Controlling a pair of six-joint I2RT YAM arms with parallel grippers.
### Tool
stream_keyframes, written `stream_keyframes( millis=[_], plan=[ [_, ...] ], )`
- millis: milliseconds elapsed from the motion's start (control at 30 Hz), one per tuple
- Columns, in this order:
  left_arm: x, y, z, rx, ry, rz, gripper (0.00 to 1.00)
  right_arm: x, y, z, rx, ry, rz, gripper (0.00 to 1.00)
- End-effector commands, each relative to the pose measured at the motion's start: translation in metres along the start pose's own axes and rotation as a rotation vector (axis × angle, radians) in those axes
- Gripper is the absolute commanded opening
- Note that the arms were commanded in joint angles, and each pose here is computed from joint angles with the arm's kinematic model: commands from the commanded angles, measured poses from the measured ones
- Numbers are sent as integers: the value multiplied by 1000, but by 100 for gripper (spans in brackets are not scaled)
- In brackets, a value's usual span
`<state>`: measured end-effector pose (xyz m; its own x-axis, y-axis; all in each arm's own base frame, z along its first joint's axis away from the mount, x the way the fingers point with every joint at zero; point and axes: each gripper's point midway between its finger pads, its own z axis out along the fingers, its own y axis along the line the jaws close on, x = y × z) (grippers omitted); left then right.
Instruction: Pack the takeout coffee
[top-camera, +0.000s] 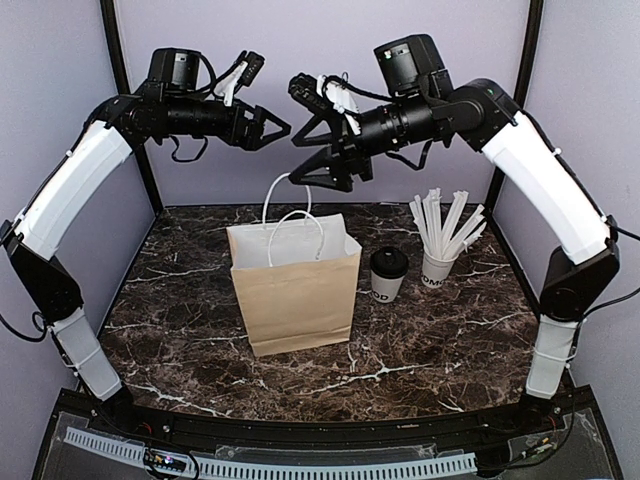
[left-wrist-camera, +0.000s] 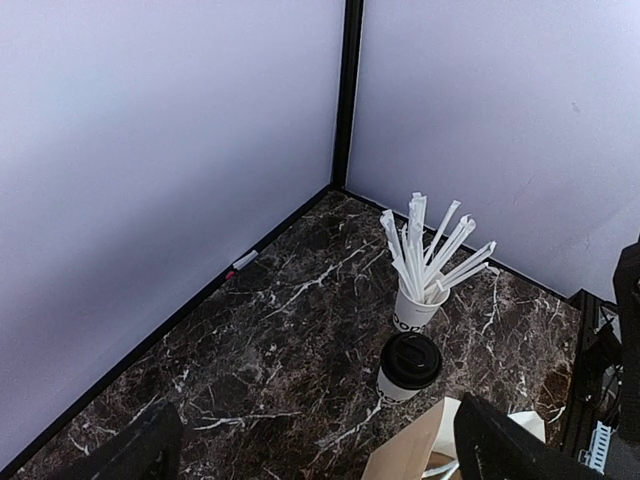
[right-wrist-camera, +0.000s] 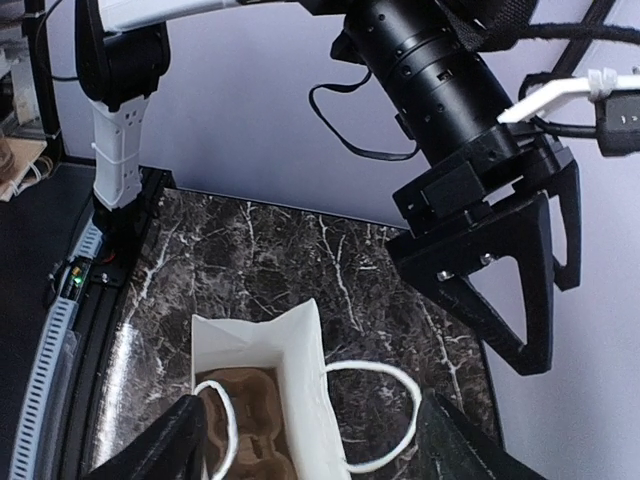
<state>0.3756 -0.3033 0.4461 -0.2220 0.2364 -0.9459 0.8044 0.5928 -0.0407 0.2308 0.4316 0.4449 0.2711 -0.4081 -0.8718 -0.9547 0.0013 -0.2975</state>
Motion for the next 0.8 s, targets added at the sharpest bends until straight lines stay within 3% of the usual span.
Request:
stream_keyframes(
  millis=[0,100,233,433,767],
  plan=[
    [-11,-10,-27,7,-36,15,99,-19,6,-26,-54,-80,4,80],
    [-5,-20,-45,20,-49,24,99,-17,5,-38,-71,-84,34,82],
    [39,-18,-50,-23,37,17,96,10,-3,-42,-59,-29,86,82],
    [130,-23,-34,44,362,-30,80,67,-21,-40,-19,82,192,84],
    [159,-27,-21,102,461,-68,75,85,-11,-50,-11,142,205,81]
  ],
)
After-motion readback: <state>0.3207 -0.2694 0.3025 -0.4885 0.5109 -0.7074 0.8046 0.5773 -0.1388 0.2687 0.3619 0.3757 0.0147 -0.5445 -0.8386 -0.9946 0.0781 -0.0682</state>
